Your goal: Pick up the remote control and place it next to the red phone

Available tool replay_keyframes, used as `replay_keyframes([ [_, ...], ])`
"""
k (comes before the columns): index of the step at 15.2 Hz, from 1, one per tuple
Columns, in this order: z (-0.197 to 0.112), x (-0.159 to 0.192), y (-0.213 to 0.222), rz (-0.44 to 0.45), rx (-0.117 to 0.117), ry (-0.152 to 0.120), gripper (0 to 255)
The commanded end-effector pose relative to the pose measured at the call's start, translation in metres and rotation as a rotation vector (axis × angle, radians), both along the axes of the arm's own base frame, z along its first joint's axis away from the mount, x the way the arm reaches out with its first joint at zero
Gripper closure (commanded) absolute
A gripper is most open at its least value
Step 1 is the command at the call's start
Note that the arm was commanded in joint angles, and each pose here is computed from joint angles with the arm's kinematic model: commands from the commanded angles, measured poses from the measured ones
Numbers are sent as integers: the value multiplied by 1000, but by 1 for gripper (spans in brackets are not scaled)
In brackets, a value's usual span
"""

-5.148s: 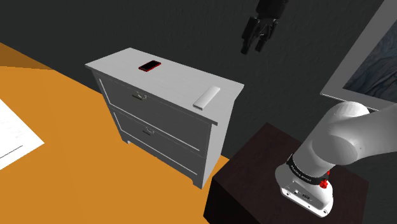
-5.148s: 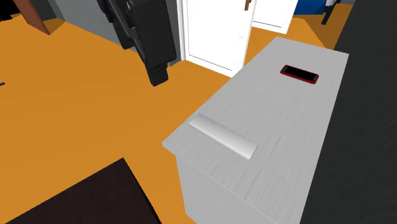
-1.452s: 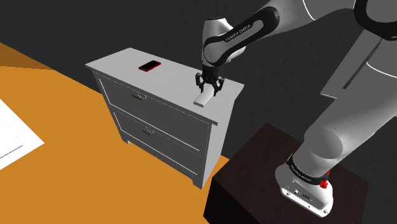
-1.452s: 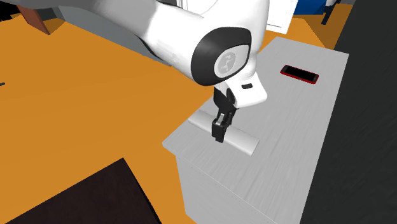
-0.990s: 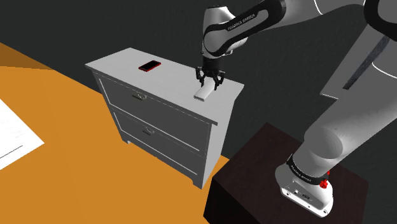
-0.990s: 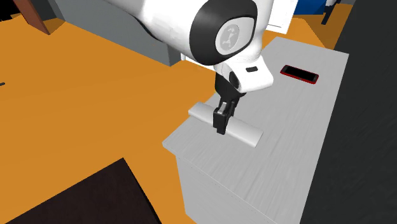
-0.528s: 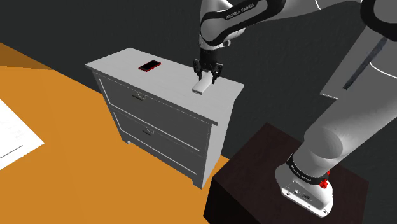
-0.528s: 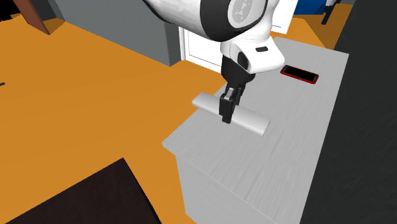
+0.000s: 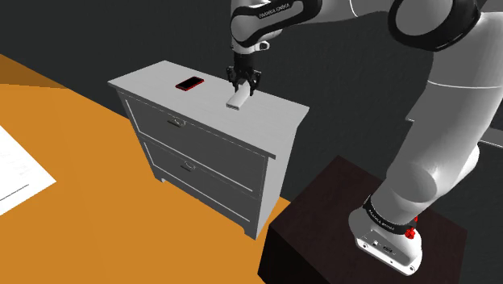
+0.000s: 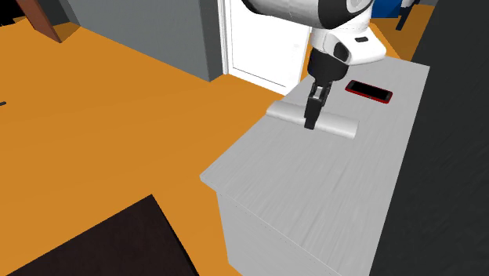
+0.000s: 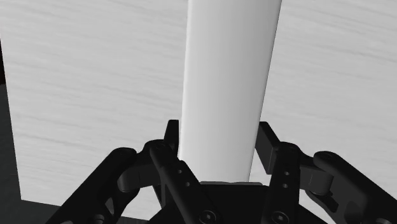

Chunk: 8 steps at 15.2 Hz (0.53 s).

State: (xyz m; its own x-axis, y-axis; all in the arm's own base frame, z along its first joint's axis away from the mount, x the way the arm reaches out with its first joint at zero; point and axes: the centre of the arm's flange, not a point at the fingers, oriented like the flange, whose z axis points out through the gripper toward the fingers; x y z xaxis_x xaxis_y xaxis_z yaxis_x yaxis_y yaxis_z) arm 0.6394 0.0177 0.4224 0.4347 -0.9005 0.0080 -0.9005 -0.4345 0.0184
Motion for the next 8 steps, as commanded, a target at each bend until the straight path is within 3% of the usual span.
replay_keyframes([
  [1, -2, 27, 2, -1, -1, -1, 255],
  [8, -1, 120, 7, -1, -1, -1, 255],
])
